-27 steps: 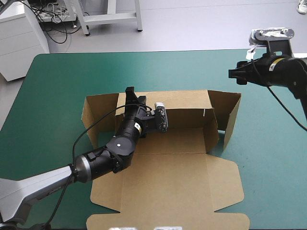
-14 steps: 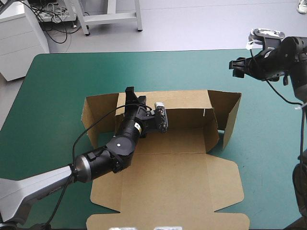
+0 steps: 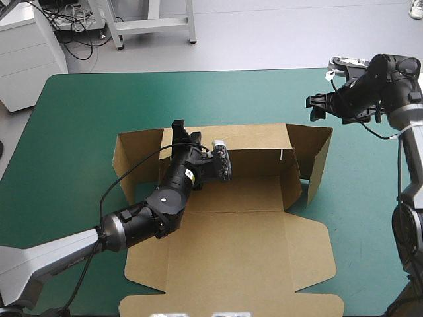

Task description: Fold the box

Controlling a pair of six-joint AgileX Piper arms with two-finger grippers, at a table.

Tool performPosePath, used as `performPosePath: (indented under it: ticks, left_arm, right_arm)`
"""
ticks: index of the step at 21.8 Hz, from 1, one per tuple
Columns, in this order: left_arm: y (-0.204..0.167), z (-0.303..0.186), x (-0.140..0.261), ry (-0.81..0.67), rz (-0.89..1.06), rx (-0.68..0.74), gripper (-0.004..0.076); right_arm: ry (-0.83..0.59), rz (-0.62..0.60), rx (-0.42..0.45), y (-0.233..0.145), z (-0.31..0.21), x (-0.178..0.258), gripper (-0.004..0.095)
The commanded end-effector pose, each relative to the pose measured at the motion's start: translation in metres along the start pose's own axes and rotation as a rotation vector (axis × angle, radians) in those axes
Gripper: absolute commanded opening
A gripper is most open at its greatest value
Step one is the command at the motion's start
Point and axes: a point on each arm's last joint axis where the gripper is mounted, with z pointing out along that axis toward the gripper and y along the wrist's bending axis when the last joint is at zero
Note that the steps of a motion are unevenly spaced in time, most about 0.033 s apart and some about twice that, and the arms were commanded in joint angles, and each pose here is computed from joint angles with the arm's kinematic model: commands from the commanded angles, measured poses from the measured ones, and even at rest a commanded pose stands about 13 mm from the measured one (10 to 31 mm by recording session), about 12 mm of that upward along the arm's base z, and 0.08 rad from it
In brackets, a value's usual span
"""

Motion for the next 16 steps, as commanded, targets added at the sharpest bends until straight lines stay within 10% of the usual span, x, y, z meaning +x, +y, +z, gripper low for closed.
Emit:
performPosePath:
  ticks: [1, 16]
  left_arm:
    - [0.014, -0.008, 0.0, -0.006, -0.065, -0.039, -0.0032]
    - [0.015, -0.008, 0.002, 0.018, -0.064, -0.054, -0.0032]
  right_arm:
    - [-0.062, -0.009, -0.019, 0.004, -0.025, -0.001, 0.0721]
    - [0.036, -0.108, -0.116, 0.011, -0.021, 0.038, 0.0721]
